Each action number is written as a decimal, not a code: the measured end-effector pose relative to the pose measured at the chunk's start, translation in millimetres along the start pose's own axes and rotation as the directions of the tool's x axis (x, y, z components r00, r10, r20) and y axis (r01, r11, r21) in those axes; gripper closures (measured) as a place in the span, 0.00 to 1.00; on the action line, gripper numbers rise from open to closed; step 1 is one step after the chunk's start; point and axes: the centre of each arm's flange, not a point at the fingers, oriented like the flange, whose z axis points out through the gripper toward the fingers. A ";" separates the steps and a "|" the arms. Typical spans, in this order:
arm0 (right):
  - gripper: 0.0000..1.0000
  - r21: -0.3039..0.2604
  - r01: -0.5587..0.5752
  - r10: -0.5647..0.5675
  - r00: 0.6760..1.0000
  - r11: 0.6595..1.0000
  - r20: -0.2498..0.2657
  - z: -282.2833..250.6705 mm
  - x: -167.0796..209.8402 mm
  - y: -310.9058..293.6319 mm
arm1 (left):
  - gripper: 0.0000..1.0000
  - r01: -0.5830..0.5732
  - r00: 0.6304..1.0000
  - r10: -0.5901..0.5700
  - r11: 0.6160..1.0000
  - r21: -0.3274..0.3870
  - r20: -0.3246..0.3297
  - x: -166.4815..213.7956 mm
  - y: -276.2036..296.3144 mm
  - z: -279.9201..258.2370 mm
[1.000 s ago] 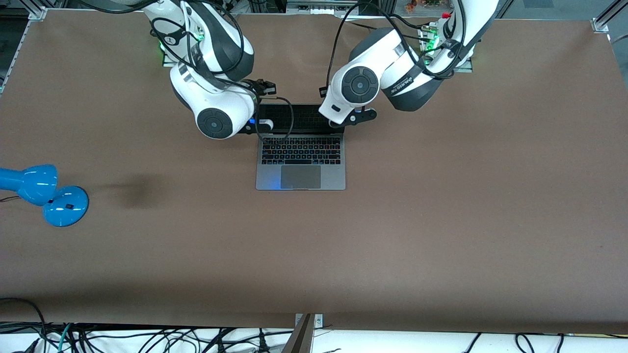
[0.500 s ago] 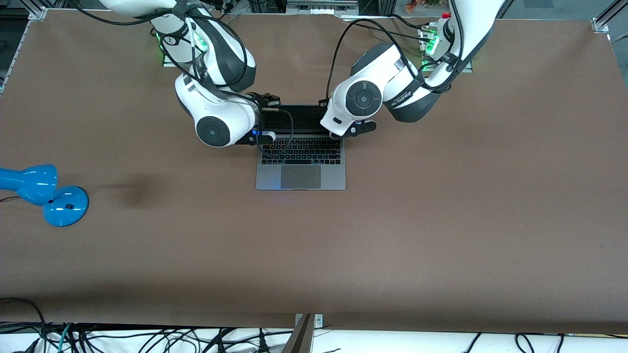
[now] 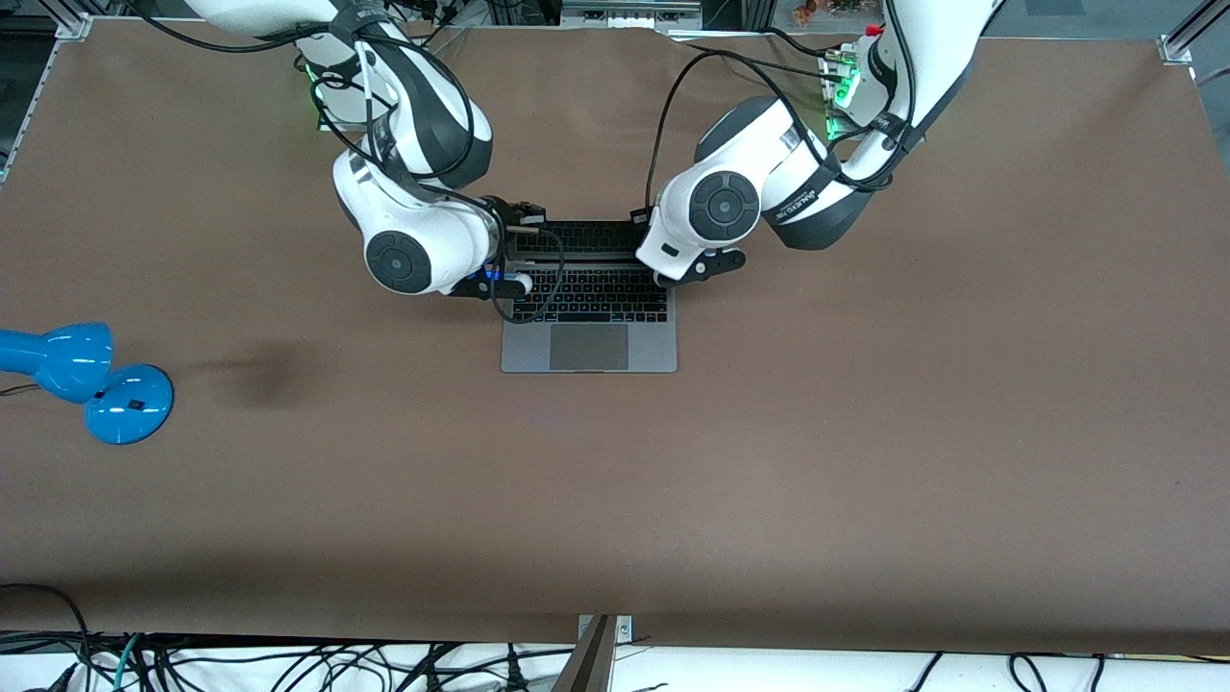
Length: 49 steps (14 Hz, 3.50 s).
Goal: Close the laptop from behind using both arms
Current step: 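Lower both grippers behind the raised laptop screen, then push the screen down with both grippers until the lid shuts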
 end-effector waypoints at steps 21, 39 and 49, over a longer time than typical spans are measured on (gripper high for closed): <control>0.99 0.076 0.016 -0.002 0.983 0.997 -0.184 -18.5 75.0 35.5 | 0.99 0.037 0.997 -0.040 0.998 -0.050 -0.062 89.9 2.5 -6.4; 0.99 0.057 0.070 -0.051 0.959 0.996 -0.279 5.2 149.1 42.0 | 0.99 0.045 0.987 -0.057 0.996 -0.077 -0.149 159.6 17.4 30.2; 0.99 0.061 0.109 -0.086 0.950 0.992 -0.300 23.5 173.3 48.9 | 0.99 0.059 0.981 -0.073 0.995 -0.081 -0.179 185.0 22.8 67.3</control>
